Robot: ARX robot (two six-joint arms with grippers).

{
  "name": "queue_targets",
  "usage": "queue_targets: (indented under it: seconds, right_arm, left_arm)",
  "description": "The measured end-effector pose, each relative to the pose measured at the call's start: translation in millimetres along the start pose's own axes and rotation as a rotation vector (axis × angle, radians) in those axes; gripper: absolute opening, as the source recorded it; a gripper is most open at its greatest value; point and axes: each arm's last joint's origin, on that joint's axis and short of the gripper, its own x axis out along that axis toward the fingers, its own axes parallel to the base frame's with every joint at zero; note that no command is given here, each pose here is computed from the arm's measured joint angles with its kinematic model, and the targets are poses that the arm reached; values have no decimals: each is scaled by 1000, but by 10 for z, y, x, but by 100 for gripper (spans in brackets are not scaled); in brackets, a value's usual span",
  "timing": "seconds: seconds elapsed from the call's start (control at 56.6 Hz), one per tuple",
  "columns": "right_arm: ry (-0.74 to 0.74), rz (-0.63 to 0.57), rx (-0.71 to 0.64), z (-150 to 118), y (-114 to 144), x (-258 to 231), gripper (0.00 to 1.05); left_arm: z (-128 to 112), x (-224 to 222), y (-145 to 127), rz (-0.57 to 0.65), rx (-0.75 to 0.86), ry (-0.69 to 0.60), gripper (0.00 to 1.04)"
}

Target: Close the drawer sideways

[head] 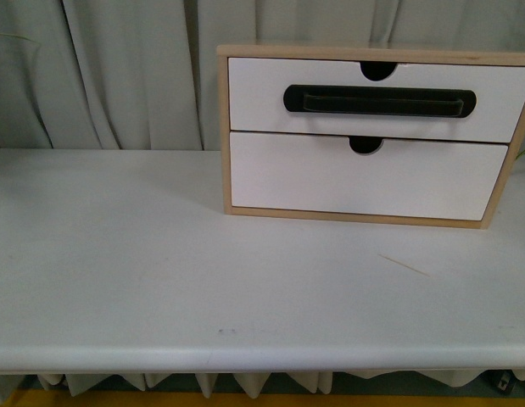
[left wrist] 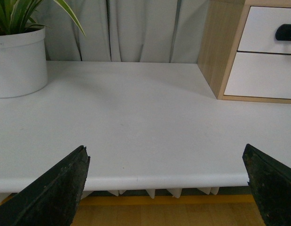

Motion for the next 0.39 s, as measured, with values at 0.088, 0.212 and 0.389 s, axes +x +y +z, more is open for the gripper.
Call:
queue_targets:
  seconds: [0.088, 0.212, 0.389]
  right_arm:
    - [0, 0, 0, 0, 0, 0, 96]
    - [0, 0, 0, 0, 0, 0, 96]
    - [0, 0, 0, 0, 0, 0, 96]
  left_arm:
    - [0, 0, 0, 0, 0, 0, 99]
    - [0, 0, 0, 0, 0, 0, 99]
    - [0, 0, 0, 0, 0, 0, 99]
